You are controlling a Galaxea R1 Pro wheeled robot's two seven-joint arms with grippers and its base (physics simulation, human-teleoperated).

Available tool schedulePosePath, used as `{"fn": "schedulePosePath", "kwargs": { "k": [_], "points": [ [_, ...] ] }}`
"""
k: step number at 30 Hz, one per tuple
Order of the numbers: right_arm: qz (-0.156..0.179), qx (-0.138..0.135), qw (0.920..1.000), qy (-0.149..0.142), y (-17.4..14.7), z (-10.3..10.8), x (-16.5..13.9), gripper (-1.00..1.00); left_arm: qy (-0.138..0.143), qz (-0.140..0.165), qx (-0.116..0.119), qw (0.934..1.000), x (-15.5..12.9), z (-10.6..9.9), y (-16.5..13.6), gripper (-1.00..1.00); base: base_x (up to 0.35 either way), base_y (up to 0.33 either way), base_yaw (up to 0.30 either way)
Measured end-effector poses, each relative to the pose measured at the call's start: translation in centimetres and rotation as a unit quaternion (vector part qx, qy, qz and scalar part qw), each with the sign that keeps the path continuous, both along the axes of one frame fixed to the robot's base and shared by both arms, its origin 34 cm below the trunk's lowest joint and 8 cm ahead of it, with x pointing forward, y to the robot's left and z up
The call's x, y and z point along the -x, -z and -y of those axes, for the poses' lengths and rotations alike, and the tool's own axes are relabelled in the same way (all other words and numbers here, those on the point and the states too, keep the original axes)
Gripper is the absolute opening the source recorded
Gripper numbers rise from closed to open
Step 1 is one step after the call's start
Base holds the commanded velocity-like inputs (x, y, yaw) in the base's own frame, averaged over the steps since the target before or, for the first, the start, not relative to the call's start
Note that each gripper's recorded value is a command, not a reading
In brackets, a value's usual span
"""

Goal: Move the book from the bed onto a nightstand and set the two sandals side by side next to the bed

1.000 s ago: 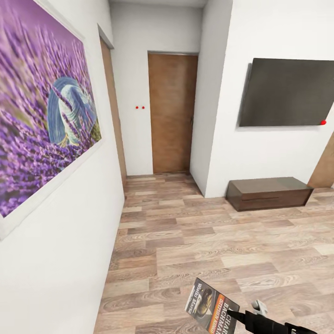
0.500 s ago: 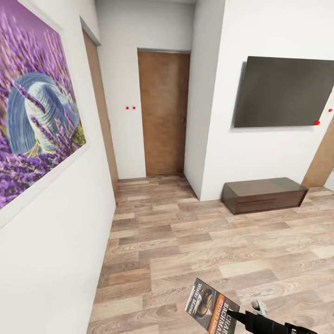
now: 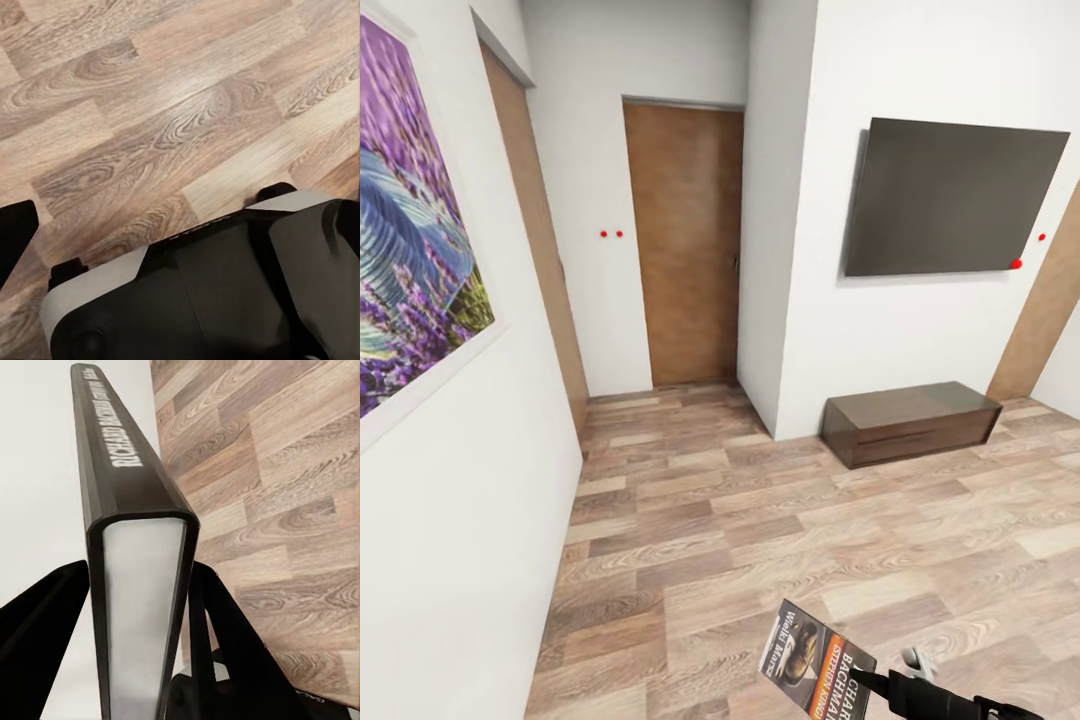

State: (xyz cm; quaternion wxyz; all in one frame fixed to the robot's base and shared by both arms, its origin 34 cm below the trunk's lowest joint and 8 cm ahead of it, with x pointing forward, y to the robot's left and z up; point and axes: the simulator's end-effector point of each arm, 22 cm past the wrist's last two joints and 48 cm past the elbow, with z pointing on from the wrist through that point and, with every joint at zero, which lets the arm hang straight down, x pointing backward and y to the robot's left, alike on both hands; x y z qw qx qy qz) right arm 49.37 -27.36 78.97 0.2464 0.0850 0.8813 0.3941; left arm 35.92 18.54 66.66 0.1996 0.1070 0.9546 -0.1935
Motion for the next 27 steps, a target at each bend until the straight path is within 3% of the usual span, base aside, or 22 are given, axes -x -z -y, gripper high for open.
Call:
{"fn": "schedulePosePath", "kwargs": {
  "k": [27],
  "points": [
    [0.000, -0.001, 1.0000, 0.000, 0.01, -0.10, 0.00, -1.00, 0.000, 0.000, 0.000, 1.0000, 0.01, 0.00, 0.00, 1.00, 0.324, 0.000, -0.019]
  ]
}}
